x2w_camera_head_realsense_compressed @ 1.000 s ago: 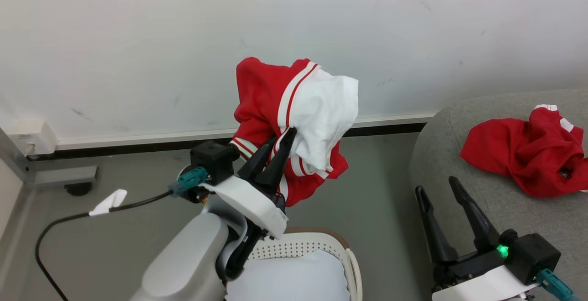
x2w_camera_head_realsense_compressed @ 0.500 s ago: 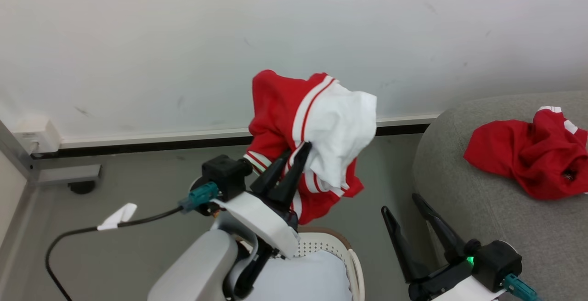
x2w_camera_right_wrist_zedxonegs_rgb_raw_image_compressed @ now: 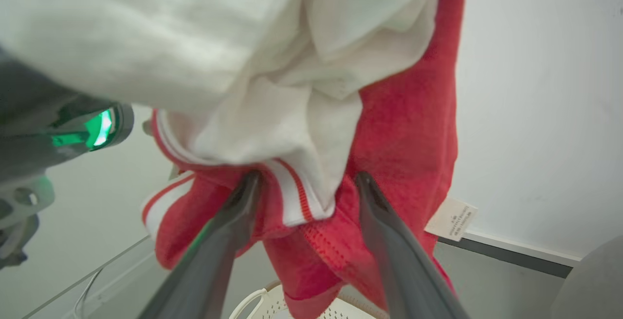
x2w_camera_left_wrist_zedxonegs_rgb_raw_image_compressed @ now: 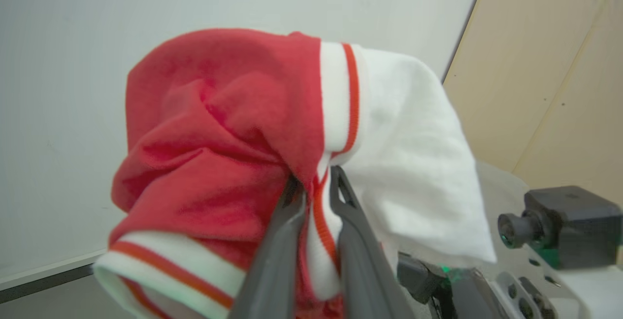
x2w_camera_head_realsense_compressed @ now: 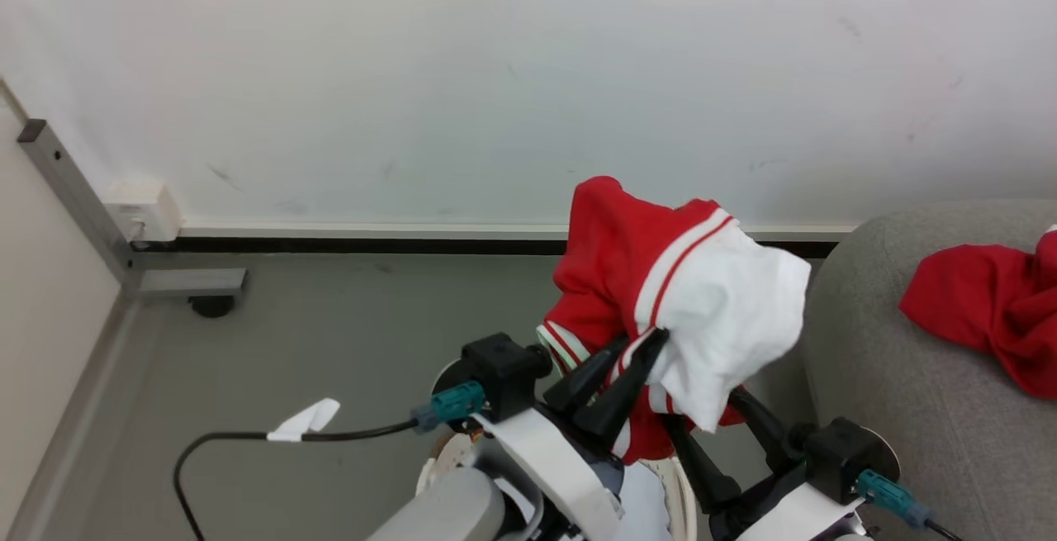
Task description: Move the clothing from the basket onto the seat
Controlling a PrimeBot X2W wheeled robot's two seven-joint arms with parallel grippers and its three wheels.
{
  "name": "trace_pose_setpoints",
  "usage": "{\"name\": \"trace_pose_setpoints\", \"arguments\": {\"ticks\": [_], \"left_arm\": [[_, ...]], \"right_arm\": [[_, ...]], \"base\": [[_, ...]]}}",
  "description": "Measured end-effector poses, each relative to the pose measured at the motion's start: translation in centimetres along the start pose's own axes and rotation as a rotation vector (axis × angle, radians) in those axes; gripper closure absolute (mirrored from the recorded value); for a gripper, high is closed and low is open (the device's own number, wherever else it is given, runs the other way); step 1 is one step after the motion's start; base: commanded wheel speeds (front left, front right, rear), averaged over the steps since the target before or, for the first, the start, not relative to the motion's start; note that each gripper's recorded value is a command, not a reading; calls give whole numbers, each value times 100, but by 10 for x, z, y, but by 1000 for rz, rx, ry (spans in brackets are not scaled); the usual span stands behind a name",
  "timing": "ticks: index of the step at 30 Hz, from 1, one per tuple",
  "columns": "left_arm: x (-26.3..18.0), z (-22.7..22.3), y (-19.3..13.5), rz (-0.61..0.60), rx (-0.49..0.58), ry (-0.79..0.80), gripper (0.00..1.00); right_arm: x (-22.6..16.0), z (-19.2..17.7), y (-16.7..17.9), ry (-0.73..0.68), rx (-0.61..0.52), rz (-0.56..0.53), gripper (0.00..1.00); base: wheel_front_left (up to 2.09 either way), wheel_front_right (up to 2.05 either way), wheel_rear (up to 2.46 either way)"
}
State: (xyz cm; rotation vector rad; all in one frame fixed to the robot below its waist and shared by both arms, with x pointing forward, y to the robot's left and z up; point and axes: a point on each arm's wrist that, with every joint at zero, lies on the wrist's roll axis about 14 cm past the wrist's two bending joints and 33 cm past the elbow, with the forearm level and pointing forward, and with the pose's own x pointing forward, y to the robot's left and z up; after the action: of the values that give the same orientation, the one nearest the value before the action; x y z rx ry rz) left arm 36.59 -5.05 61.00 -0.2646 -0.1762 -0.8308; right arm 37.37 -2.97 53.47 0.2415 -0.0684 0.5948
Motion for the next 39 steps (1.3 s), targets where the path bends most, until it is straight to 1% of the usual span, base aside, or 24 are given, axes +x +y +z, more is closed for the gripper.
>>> {"name": "trace_pose_setpoints", "arguments": {"ticks": [5, 9, 10, 11, 12, 13, 14, 19, 25, 33, 34, 35, 36, 39], "left_arm": [[-8, -2, -7, -6, -5, 11, 100], [-14, 1, -5, 11, -2, 7, 100], [-15, 2, -4, 17, -1, 5, 100], [-17, 3, -3, 23, 0, 5, 100], [-18, 3, -2, 28, 0, 3, 100], [-19, 4, -1, 34, -2, 1, 100], [-20, 5, 1, 40, -1, 1, 100], [-25, 7, 9, 69, -2, -2, 100], [-29, 5, 25, 122, -6, 2, 100], [-27, 1, 33, 142, -8, 13, 100], [-26, 0, 34, 144, -10, 14, 85], [-26, -1, 34, 143, -11, 15, 47], [-24, -2, 32, 139, -14, 18, 0], [-21, -3, 30, 130, -18, 17, 0]], "right_arm": [[12, -9, 6, 33, 18, 30, 0], [21, -16, 12, 62, 27, 54, 0], [23, -18, 13, 69, 25, 61, 13], [25, -18, 15, 71, 25, 66, 51], [28, -18, 15, 71, 24, 71, 64], [30, -17, 16, 69, 26, 75, 89], [32, -16, 18, 67, 28, 79, 100], [38, -12, 22, 56, 33, 94, 100], [38, -9, 22, 44, 41, 98, 100], [32, -5, 18, 29, 50, 82, 100], [32, -3, 18, 25, 50, 80, 100], [31, -2, 17, 21, 50, 76, 100], [30, 1, 14, 10, 51, 66, 100], [28, 4, 9, 1, 51, 52, 100]], "base": [[0, 0, 0], [0, 0, 0], [0, 0, 0], [0, 0, 0], [0, 0, 0], [0, 0, 0], [0, 0, 0], [0, 0, 0], [0, 0, 0], [0, 0, 0], [0, 0, 0], [0, 0, 0], [0, 0, 0], [0, 0, 0]]}}
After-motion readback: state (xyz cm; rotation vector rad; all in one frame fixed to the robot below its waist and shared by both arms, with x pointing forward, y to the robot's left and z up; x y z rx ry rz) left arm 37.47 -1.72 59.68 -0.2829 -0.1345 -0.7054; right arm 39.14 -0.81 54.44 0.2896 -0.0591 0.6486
